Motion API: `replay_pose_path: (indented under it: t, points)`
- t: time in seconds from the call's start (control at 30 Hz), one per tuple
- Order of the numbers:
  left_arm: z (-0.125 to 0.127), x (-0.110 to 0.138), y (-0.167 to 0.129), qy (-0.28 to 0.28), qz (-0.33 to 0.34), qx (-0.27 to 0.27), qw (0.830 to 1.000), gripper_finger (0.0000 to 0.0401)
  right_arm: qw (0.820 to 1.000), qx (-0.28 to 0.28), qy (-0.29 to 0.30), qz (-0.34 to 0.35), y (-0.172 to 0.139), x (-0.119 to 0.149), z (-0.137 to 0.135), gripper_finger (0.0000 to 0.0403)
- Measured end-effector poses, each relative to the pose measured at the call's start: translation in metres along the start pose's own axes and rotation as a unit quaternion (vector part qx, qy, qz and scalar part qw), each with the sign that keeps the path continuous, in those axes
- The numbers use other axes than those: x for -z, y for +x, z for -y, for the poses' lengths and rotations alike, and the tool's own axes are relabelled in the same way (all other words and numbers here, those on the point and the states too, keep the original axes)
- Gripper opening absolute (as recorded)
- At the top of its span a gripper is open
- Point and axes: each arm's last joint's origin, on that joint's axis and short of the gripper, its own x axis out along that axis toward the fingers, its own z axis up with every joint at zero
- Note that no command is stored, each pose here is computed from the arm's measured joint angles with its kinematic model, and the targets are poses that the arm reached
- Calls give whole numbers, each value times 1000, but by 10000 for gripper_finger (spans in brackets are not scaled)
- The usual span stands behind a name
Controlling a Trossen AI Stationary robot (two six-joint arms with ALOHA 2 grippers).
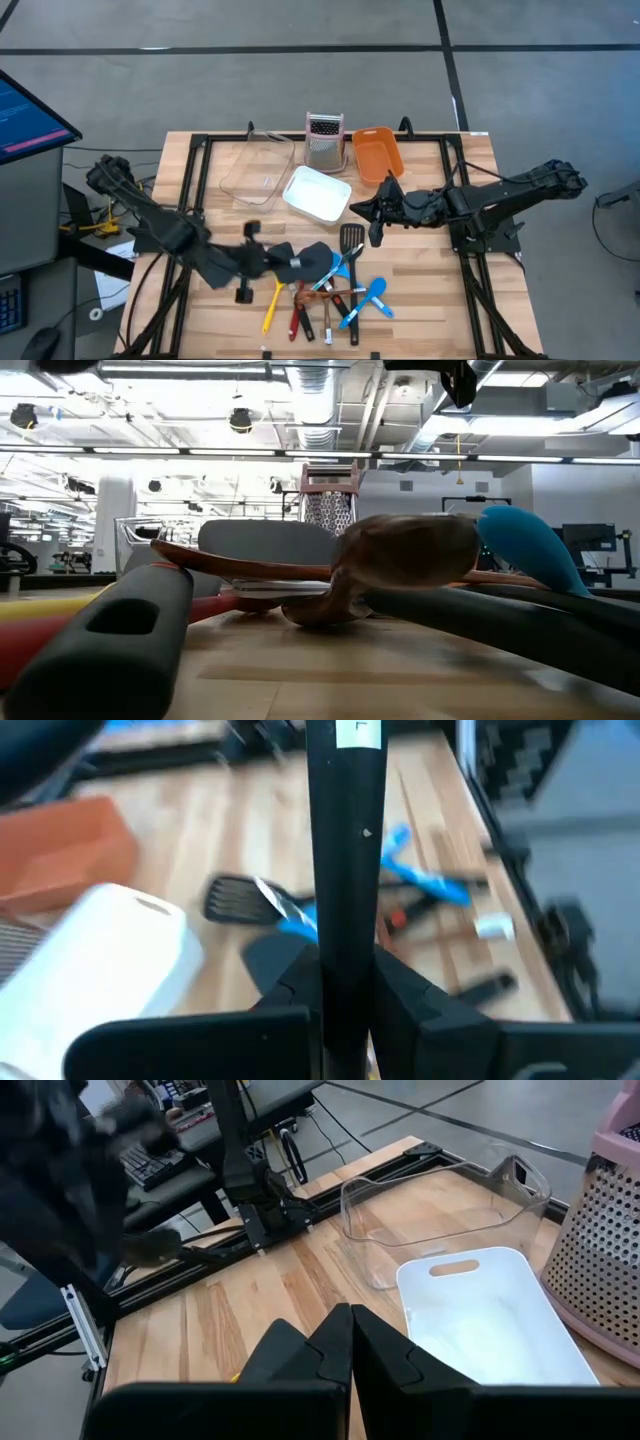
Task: Pick & Place Kitchen Items
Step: Put the black slotted spoon into the white bin
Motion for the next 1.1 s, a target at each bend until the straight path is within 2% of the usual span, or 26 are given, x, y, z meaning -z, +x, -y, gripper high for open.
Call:
replay_pose_path:
  t: [0.23,0.47,0.6,1.1]
  points:
    - [-20,-21,-32,-63,111,-45,991,24,1000,0,0,0,0,0,0,0]
    - [-21,-33,-36,-87,172,-81,978,24,1000,0,0,0,0,0,0,0]
    - [-20,-34,-33,-93,178,-103,974,24,1000,0,0,0,0,0,0,0]
    - [-24,-36,-30,-98,179,-115,972,24,1000,-3,2,4,0,-1,0,0]
